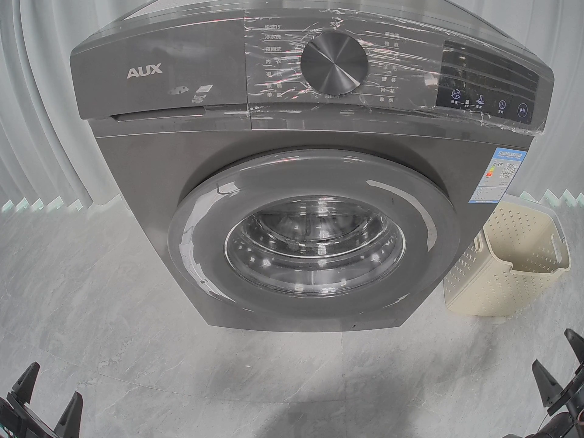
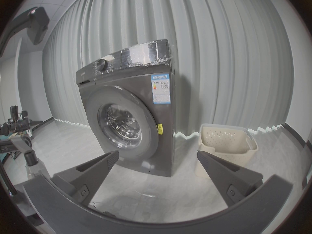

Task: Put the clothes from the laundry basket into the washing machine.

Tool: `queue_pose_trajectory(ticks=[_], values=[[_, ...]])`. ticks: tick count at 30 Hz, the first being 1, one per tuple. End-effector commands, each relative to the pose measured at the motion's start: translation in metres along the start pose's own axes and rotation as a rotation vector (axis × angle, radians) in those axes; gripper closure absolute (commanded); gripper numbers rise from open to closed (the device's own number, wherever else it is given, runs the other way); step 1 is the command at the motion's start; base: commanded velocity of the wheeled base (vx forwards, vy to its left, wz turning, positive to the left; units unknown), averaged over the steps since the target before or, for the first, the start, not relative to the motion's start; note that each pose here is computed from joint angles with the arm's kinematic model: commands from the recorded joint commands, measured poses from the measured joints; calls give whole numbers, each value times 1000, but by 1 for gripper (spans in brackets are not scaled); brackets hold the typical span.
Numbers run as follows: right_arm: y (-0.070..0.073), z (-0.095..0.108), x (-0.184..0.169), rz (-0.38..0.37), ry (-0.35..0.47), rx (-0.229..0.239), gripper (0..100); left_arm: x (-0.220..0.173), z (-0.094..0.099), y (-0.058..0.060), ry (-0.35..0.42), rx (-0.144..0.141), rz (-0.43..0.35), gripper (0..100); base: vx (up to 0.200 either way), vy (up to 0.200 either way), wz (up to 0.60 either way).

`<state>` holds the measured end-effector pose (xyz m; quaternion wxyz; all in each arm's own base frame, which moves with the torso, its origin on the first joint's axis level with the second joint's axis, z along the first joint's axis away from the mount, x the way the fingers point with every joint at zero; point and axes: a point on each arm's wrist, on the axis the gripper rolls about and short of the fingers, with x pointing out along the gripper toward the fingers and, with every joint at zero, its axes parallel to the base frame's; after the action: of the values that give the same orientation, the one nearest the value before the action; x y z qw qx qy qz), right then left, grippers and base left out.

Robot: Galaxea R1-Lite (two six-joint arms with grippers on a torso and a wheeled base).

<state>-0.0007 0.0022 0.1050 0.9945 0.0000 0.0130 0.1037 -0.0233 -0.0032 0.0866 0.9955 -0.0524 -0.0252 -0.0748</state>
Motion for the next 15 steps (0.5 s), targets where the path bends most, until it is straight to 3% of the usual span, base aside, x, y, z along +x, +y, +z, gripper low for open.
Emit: queue_pose_trajectory(ticks=[1, 5, 11, 15], values=[[5, -24, -21, -92, -83, -15, 0, 0, -4, 0, -1, -6, -1, 0, 0, 0, 0], [2, -31, -22, -232, -11, 6, 0, 0, -4, 0, -1, -15, 1, 0, 0, 0, 0], [2, -30, -21, -205, -26, 5, 0, 0, -4, 0, -1, -18, 2, 0, 0, 0, 0], [2, -30, -21, -206, -25, 8, 0, -1, -3, 1, 1, -37, 18, 0, 0, 0, 0]])
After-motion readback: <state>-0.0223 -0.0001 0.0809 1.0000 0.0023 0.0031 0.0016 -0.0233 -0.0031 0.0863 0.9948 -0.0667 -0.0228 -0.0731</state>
